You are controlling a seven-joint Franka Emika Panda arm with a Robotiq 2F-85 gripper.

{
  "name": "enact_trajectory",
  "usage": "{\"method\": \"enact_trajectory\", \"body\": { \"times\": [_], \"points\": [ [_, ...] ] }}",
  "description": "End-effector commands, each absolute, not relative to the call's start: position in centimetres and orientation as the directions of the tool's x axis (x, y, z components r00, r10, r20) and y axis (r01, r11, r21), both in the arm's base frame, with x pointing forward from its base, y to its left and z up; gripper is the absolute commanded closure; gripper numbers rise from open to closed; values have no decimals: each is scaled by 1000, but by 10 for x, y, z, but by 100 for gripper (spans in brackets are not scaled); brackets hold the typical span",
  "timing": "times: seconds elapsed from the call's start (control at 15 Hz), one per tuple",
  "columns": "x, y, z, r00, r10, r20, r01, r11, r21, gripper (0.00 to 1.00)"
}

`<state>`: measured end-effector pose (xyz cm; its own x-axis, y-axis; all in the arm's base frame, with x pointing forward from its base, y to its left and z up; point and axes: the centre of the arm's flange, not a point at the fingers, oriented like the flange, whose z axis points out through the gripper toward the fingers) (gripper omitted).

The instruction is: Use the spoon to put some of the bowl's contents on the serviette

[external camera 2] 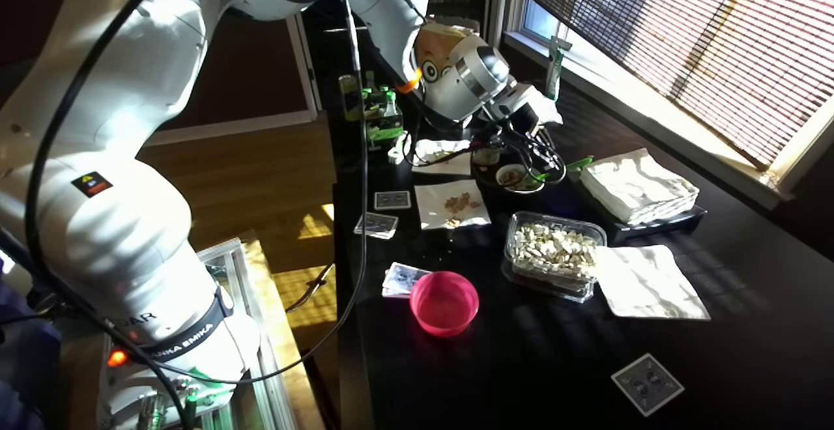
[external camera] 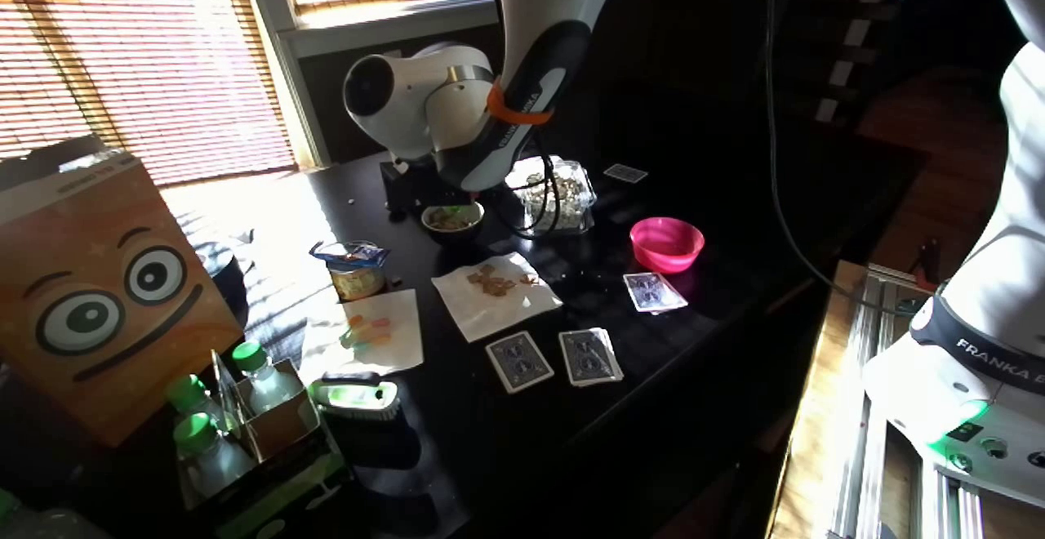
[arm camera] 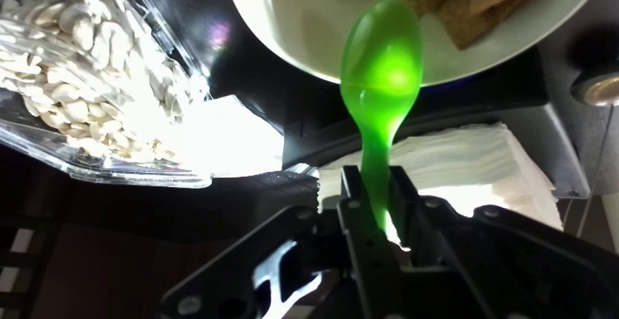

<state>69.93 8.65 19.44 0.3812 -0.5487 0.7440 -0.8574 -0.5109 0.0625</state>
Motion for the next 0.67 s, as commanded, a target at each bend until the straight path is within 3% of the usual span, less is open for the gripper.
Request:
{"method": "enact_trajectory", "body": {
  "times": [0.0, 0.6],
  "points": [
    [702, 90, 199, 390, -521, 759, -856, -509, 91, 96],
    [701, 93, 199, 422, -474, 773, -844, -518, 143, 96]
  ]
}}
